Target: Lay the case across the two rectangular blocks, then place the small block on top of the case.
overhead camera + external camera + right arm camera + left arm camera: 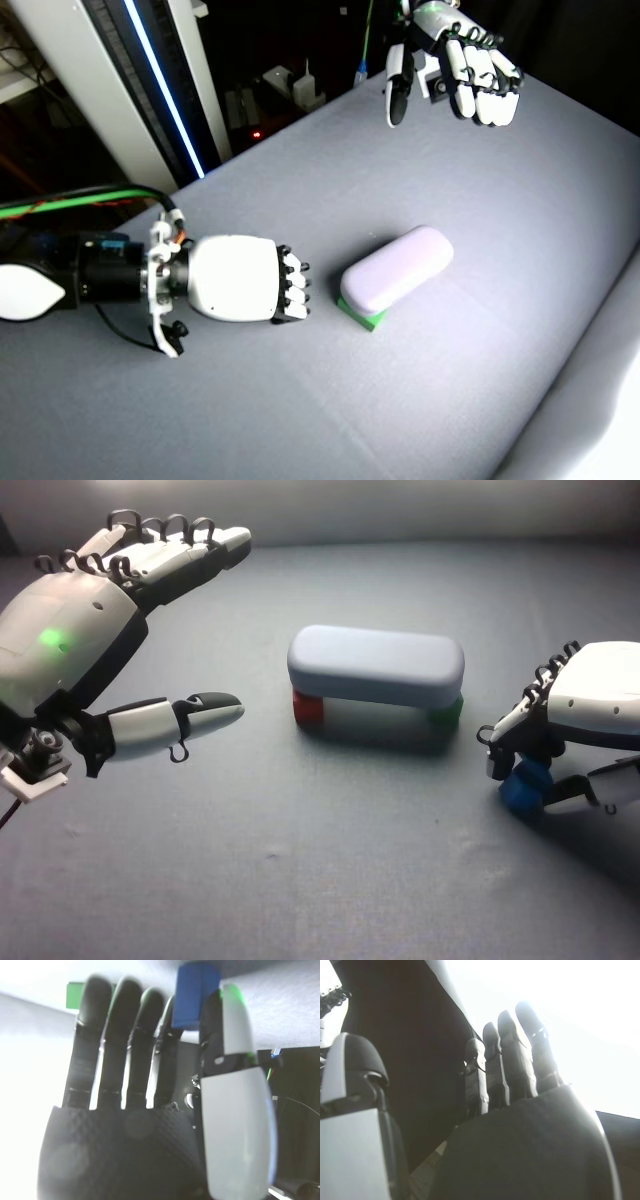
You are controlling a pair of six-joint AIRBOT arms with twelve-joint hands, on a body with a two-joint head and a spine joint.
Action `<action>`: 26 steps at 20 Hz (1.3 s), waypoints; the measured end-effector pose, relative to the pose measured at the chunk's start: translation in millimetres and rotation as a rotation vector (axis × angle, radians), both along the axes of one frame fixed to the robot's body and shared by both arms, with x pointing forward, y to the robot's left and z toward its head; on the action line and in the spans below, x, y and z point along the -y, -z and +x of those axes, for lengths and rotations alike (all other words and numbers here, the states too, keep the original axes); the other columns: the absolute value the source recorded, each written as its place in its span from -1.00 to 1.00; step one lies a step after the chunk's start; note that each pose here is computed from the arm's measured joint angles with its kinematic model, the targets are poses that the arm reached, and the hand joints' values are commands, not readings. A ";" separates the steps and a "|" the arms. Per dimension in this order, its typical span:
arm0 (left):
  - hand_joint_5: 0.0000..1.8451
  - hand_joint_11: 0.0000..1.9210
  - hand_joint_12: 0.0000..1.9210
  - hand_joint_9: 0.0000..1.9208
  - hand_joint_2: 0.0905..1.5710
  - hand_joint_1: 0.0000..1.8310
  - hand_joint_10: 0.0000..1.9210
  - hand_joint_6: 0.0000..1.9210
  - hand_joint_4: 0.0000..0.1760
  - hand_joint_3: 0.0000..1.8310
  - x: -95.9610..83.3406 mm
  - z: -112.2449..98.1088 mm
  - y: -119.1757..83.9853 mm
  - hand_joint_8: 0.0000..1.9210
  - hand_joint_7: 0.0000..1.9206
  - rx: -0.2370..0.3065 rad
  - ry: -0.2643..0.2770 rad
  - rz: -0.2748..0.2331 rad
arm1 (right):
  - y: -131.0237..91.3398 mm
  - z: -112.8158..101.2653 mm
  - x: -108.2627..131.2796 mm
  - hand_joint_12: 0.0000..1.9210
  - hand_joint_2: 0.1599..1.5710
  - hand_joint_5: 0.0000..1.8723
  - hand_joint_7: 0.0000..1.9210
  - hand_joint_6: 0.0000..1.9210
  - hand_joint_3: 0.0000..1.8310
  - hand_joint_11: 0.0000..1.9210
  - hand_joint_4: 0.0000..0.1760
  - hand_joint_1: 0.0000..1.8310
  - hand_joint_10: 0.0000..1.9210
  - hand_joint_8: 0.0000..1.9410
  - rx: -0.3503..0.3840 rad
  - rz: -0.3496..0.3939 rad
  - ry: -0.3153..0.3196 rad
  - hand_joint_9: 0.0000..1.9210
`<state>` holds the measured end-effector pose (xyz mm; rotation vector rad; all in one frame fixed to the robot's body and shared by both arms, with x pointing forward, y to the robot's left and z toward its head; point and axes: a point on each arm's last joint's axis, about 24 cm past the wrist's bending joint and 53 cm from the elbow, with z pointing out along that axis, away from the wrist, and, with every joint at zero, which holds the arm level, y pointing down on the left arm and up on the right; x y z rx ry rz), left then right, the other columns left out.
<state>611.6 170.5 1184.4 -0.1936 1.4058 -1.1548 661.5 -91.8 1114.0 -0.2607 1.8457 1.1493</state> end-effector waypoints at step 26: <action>-0.57 -1.00 0.01 -0.65 0.23 0.03 -1.00 -1.00 -0.74 -1.00 -18.6 -7.3 17.3 -1.00 -0.63 -0.053 -0.044 -0.001 | -122.3 63.8 -41.9 0.39 0.24 0.12 0.34 -0.16 -1.00 -0.05 -1.00 0.40 -0.23 -0.38 0.257 0.173 0.040 0.26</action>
